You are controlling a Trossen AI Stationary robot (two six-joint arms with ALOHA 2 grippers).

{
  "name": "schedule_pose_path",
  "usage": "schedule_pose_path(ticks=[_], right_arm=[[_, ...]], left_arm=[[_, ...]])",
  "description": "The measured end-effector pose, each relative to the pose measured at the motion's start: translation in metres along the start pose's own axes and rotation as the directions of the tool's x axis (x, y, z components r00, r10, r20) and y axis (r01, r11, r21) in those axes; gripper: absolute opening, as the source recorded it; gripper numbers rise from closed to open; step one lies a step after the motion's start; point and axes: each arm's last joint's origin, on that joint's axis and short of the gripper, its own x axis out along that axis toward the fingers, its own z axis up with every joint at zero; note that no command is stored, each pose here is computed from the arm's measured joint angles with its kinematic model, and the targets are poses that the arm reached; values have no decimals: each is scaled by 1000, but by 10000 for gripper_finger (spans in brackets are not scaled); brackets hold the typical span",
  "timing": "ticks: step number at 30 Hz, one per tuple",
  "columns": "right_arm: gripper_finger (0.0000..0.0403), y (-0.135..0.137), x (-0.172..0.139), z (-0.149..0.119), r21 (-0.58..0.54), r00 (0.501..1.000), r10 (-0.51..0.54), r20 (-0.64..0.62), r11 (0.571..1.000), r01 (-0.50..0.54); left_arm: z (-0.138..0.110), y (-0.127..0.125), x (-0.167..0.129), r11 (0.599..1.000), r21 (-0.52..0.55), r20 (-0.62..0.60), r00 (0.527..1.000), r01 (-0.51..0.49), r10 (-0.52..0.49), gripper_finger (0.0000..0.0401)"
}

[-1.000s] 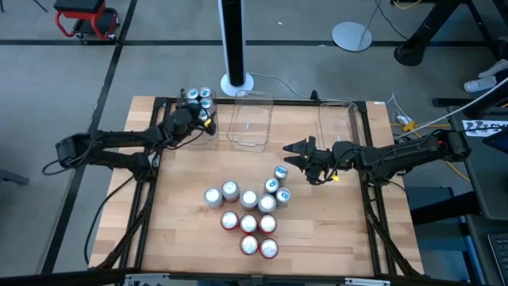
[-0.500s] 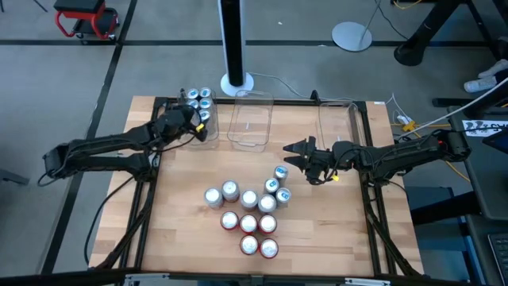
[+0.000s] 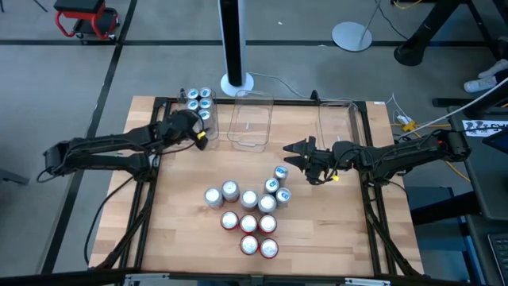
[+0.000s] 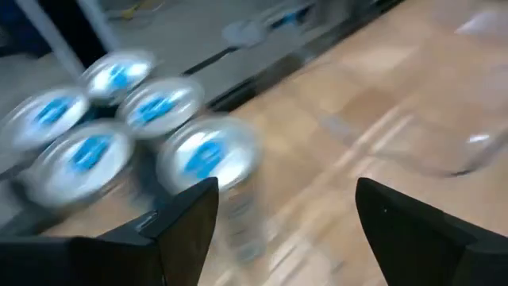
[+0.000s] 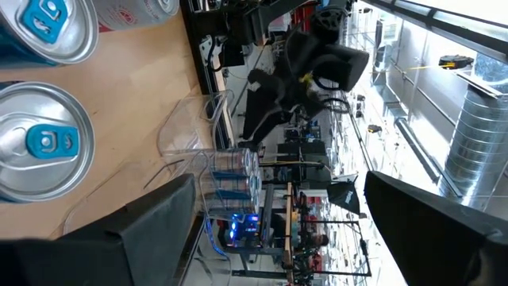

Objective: Sort soda cans
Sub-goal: Put the blue soda can into the left transparent bin

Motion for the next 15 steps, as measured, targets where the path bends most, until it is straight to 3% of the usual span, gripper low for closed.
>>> schedule_pose_path(ticks=[5, 10, 15], right_arm=[[366, 0, 0, 0, 0, 1000, 0, 0, 1000, 0], [366, 0, 0, 0, 0, 1000, 0, 0, 1000, 0], [366, 0, 0, 0, 0, 1000, -1, 0, 1000, 1]], left_arm=[[10, -14, -7, 987, 27, 111, 981, 157, -159, 287], [18, -30, -14, 933, 75, 187, 914, 353, -361, 287], [18, -47, -15, 881, 116, 199, 858, 459, -474, 287]])
